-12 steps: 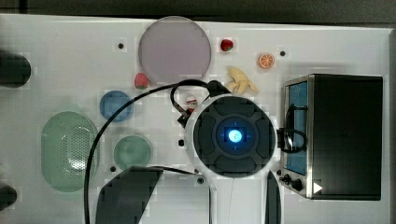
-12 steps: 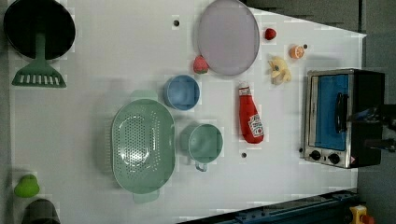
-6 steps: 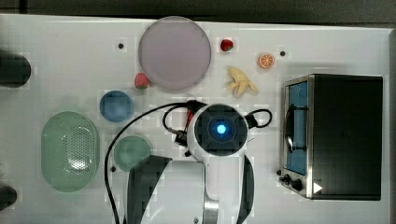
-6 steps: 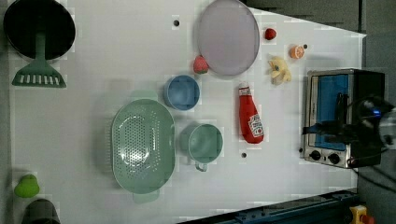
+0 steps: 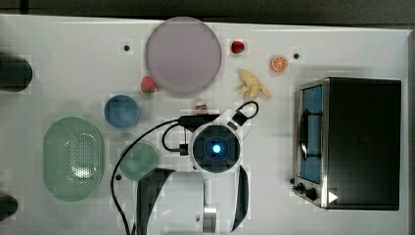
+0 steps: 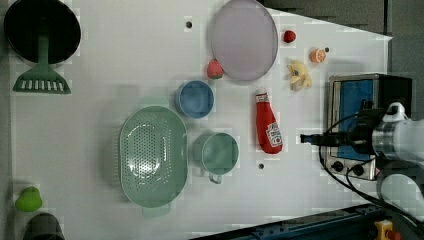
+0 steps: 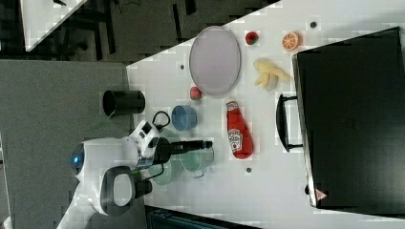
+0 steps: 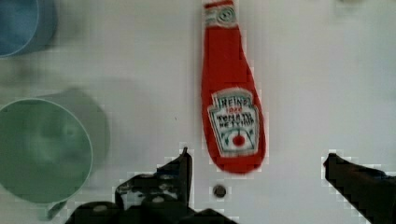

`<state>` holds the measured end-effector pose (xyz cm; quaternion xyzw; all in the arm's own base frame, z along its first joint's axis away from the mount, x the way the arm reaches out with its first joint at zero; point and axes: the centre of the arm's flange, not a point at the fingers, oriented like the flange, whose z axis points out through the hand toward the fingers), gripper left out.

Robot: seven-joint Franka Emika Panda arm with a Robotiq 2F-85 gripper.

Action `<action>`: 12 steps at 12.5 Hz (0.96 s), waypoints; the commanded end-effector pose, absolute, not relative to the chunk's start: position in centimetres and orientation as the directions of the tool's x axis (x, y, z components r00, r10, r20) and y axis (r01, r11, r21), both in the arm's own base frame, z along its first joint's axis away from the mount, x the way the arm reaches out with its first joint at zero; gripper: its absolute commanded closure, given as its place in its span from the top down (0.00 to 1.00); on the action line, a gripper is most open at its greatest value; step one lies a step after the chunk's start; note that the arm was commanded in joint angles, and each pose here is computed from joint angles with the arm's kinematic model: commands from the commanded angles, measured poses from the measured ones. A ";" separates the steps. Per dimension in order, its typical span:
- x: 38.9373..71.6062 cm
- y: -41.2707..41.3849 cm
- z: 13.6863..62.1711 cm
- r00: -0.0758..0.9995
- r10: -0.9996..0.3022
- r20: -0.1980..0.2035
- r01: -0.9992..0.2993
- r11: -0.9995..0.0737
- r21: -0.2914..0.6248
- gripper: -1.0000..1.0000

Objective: Pick Ketchup from the table and place it in strainer.

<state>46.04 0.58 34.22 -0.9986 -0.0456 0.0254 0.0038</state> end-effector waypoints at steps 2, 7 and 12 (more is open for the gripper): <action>47.2 0.3 28.8 0.979 0.198 -0.057 0.196 -0.980 -0.034 1.00; 48.1 0.3 22.2 0.977 0.208 -0.036 0.206 -0.978 -0.040 1.00; 47.9 0.6 17.4 0.976 0.217 -0.025 0.216 -0.975 -0.046 1.00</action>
